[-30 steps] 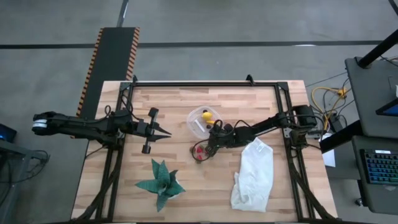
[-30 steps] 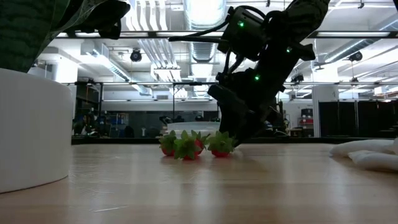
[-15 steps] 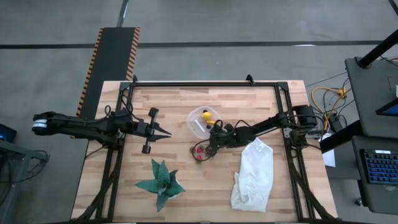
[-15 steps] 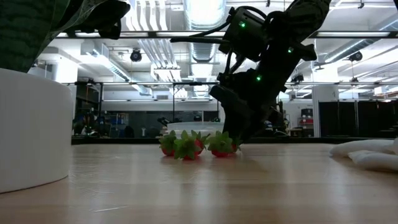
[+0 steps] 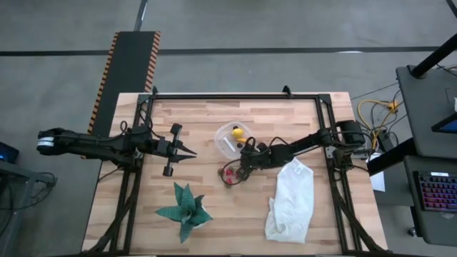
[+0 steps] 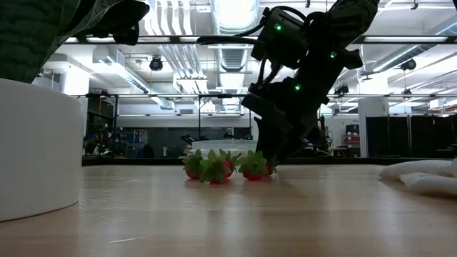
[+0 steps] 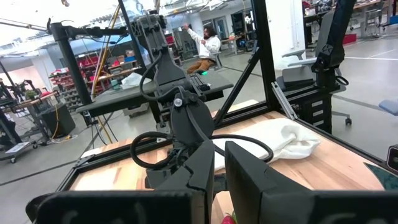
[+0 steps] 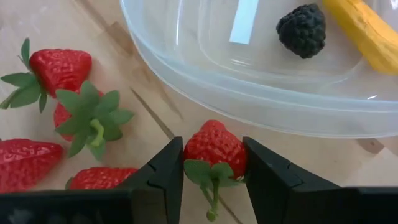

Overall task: Pick and placing Produce into tupperware
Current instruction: Put the strawberry into the bin

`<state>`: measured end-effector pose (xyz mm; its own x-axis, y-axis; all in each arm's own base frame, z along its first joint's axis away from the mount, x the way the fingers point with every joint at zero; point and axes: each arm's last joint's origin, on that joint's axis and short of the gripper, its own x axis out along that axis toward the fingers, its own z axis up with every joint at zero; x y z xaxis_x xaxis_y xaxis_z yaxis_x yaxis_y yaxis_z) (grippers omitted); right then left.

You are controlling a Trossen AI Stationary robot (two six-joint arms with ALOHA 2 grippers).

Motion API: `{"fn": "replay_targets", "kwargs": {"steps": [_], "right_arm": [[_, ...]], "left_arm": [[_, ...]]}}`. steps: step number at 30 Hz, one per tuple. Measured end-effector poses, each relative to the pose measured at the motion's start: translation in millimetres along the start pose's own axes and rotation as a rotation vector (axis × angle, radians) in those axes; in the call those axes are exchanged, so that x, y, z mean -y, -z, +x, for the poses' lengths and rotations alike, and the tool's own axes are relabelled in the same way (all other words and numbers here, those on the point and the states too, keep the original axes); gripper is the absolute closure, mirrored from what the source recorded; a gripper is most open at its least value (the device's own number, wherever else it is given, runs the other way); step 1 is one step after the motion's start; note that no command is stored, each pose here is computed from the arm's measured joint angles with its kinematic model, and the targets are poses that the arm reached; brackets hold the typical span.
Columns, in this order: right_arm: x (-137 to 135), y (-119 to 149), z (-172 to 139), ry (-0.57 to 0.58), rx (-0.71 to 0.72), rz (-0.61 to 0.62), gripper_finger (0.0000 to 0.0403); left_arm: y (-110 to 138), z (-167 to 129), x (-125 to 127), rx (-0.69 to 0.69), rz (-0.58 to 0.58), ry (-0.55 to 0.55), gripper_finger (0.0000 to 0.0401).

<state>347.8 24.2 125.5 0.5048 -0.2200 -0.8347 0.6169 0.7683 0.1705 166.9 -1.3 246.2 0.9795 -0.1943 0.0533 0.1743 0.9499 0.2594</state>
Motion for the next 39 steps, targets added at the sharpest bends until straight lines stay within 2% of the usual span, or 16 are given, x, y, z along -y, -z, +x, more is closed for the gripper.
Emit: {"fn": "replay_targets", "kwargs": {"steps": [16, 27, 32, 39], "right_arm": [[-21, -22, -20, -0.004, -0.025, -0.119, 0.0276], [-44, -57, -43, -0.065, 0.084, -0.264, 0.0276], [-34, -83, -47, -0.022, 0.122, -0.311, 0.0276], [0, -110, -40, 0.004, 0.094, -0.310, 0.0276]], "left_arm": [[0, 0, 0, 0.000, -0.001, 0.000, 0.0376], [0, 0, 0, -0.001, -0.001, 0.000, 0.0376], [0, 0, 0, -0.001, -0.002, 0.000, 0.0376], [0, 0, 0, -0.001, -0.004, 0.000, 0.0376]]}}
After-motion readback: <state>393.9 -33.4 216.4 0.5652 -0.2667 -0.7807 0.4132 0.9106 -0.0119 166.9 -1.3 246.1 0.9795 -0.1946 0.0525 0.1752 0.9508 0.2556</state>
